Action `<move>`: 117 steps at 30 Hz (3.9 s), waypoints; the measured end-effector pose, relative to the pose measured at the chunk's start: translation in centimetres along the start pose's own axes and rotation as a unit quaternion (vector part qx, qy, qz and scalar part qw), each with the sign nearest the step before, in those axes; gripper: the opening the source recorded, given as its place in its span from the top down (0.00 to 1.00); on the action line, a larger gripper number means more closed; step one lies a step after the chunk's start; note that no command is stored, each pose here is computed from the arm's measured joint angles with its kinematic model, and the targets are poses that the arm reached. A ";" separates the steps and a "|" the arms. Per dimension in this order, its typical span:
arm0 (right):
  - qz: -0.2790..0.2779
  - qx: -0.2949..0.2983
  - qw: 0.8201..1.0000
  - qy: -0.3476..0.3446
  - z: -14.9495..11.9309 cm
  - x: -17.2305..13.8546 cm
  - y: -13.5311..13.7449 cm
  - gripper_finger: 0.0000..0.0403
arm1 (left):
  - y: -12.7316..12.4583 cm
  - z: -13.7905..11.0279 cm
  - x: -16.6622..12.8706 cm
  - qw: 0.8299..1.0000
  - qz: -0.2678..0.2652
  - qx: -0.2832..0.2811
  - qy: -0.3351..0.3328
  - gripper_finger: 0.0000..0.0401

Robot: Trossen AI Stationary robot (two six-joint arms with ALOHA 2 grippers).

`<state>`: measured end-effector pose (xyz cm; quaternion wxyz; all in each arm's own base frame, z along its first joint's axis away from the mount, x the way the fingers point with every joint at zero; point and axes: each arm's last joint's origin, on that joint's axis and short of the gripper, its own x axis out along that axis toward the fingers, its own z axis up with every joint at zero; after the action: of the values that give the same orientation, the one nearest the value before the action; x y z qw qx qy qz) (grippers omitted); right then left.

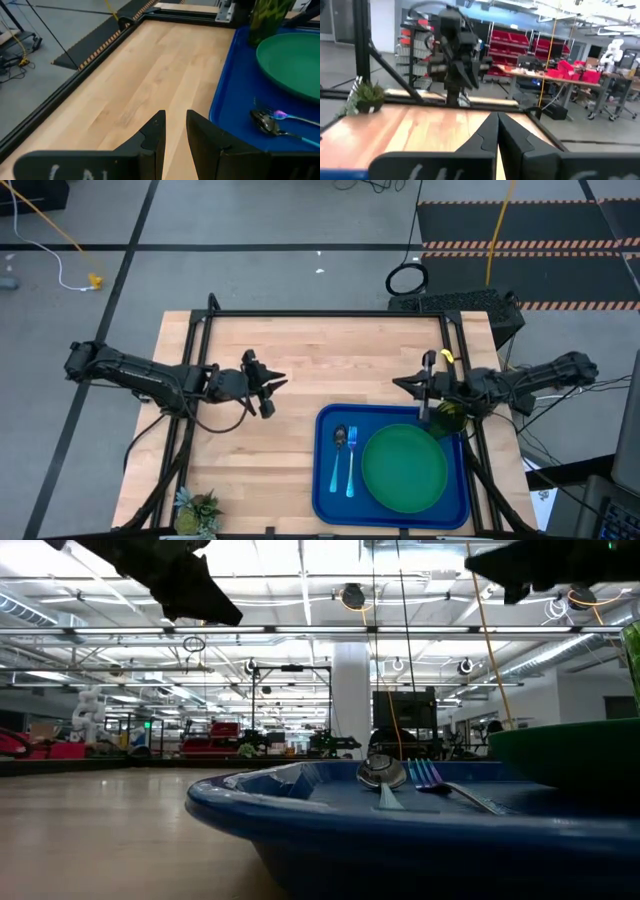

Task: Pick and place plate/cup/fork/spoon on tray
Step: Return to Home Position

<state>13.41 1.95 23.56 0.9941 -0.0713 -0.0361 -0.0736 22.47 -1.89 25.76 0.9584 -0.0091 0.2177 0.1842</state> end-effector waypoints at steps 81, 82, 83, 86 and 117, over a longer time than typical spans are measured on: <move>0.061 0.055 0.996 0.016 -6.3 -4.0 -1.5 1.00 | 0.0 -0.2 -0.1 1.000 -0.007 -0.012 0.009 0.80; 0.061 0.058 0.996 0.018 -6.4 -4.0 -1.5 1.00 | 0.0 -0.2 -0.1 1.000 -0.008 -0.012 0.009 0.80; 0.061 0.060 0.996 0.019 -6.4 -4.0 -1.5 1.00 | 0.0 -0.2 -0.1 1.000 -0.008 -0.012 0.010 0.80; 0.061 0.067 0.996 0.019 -6.4 -4.0 -1.5 1.00 | -0.1 -0.2 -0.1 1.000 -0.014 -0.011 0.011 0.80; 0.026 0.104 0.994 0.032 -6.6 -4.0 -1.7 1.00 | -0.1 -0.2 -0.1 1.000 -0.017 -0.009 0.011 0.80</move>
<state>9.65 -0.09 16.96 0.9984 0.0337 -0.0102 -0.0453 22.32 -2.02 25.63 0.9588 -0.0238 0.2262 0.1702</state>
